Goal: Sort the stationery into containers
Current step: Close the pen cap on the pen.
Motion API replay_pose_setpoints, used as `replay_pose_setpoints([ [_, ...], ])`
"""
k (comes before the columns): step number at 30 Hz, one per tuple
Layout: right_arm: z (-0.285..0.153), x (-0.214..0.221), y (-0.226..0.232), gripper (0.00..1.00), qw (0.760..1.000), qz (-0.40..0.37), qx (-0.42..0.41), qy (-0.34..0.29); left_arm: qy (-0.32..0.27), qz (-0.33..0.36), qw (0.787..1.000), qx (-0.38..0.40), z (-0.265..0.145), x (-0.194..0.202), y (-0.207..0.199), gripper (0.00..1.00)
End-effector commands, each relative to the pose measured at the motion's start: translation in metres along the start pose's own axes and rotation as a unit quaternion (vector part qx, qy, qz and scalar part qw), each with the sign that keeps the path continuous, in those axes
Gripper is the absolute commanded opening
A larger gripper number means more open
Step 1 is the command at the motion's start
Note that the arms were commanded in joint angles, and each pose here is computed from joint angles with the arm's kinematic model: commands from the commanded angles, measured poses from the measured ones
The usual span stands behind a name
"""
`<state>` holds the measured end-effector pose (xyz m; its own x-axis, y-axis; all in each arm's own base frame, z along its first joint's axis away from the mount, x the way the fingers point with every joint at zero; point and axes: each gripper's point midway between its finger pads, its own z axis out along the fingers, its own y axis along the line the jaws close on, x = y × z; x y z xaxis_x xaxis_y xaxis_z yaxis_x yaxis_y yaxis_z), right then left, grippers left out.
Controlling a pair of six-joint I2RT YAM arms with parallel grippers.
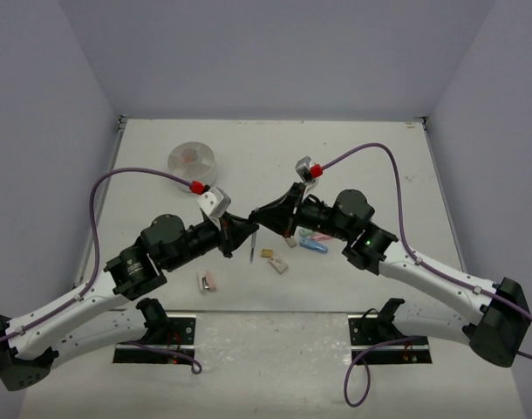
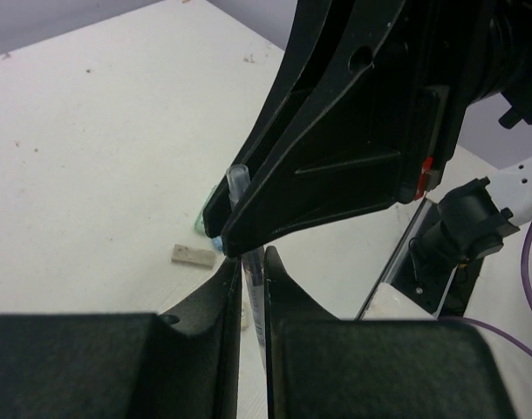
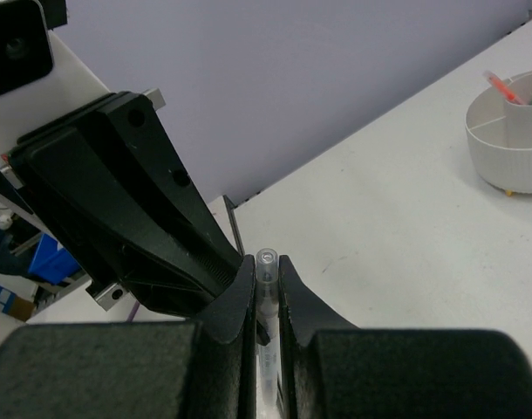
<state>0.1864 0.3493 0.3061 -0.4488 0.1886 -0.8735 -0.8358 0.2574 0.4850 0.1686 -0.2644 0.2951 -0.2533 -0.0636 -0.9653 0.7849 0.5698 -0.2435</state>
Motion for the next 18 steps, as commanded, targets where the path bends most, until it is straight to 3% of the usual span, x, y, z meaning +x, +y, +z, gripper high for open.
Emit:
replay_pose_setpoints([
  [1, -0.023, 0.103, -0.042, 0.00, 0.981, 0.067, 0.083, 0.164, -0.269, 0.020, 0.957, 0.110, -0.047, -0.164, -0.057, 0.00],
  [14, -0.027, 0.013, -0.007, 0.00, 0.995, 0.048, 0.077, 0.039, -0.177, -0.008, 0.972, 0.152, -0.023, -0.092, -0.062, 0.00],
  [16, -0.028, 0.003, -0.004, 0.00, 0.995, 0.047, 0.079, 0.025, -0.166, -0.010, 0.973, 0.157, -0.020, -0.084, -0.063, 0.07],
  [18, -0.029, 0.000, -0.004, 0.00, 0.995, 0.046, 0.082, 0.019, -0.152, -0.011, 0.976, 0.158, -0.016, -0.075, -0.063, 0.23],
])
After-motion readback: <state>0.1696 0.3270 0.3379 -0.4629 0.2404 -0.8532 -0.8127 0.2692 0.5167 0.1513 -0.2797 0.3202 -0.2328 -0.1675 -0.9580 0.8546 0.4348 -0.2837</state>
